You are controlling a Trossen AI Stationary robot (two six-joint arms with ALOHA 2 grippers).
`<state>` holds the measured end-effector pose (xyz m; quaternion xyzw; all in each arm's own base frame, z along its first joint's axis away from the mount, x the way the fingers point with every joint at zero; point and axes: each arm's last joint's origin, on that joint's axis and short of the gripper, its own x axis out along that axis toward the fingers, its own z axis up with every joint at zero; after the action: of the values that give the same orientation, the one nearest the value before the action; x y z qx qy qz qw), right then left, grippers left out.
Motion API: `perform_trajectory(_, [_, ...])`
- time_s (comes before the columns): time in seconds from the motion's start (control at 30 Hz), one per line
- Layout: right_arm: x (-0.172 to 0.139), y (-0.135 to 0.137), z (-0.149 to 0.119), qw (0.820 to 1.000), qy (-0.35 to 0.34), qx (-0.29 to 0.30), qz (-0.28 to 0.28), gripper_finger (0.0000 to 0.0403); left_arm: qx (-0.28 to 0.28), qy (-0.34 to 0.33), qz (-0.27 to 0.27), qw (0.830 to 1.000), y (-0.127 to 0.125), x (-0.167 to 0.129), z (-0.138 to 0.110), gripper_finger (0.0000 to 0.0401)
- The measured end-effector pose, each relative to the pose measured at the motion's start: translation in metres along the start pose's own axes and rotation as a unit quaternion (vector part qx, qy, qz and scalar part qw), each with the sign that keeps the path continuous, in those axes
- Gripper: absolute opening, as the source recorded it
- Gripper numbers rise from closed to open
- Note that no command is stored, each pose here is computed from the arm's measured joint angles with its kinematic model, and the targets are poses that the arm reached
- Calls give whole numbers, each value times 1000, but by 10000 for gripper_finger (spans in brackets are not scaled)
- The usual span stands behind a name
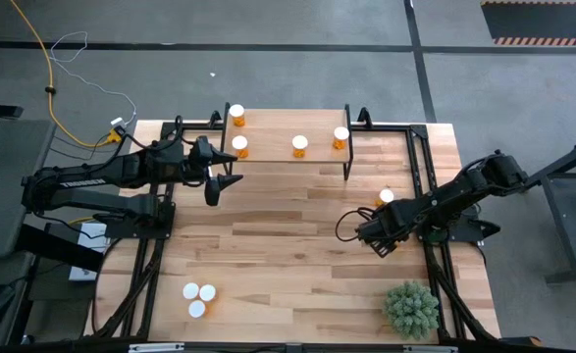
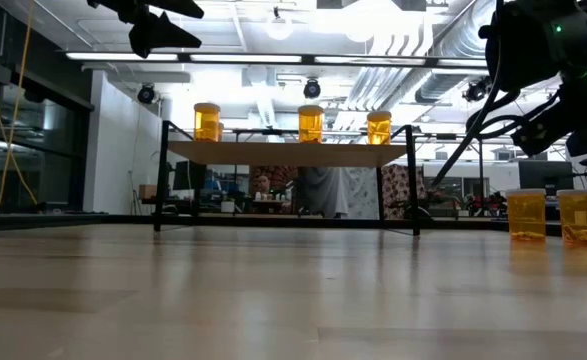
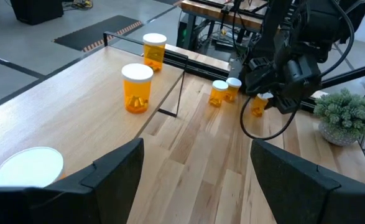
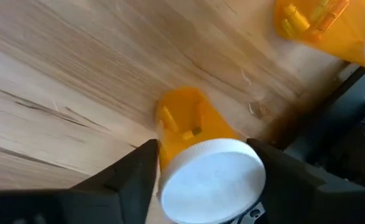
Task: Pick and place medicine bottles onto shelf by color
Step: Put the orange pill bottle on the shelf
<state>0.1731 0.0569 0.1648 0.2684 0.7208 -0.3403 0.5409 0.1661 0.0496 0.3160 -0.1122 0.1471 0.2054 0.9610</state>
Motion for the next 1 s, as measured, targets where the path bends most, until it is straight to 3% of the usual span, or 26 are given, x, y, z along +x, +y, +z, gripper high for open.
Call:
perform_trajectory(0.23, [0, 0, -1, 1000, 12, -5, 6, 185, 0, 0, 0, 1000, 0, 0, 0, 287])
perform_trajectory(0.4, [-15, 8, 1, 999, 2, -36, 34, 201, 0, 0, 0, 1000, 0, 0, 0, 287])
perform_trajectory(0.53, [-45, 25, 6, 988, -62, -103, 94, 214, 0, 0, 0, 1000, 0, 0, 0, 287])
perform_trajectory(0.63, [-80, 39, 11, 964, -145, -169, 144, 210, 0, 0, 0, 1000, 0, 0, 0, 287])
perform_trajectory(0.77, [-143, 44, 20, 916, -279, -225, 180, 198, 0, 0, 0, 1000, 0, 0, 0, 287])
perform_trajectory(0.9, [-204, 30, 33, 869, -415, -217, 161, 195, 0, 0, 0, 1000, 0, 0, 0, 287])
perform_trajectory(1.0, [-240, 13, 49, 844, -487, -187, 125, 194, 0, 0, 0, 1000, 0, 0, 0, 287])
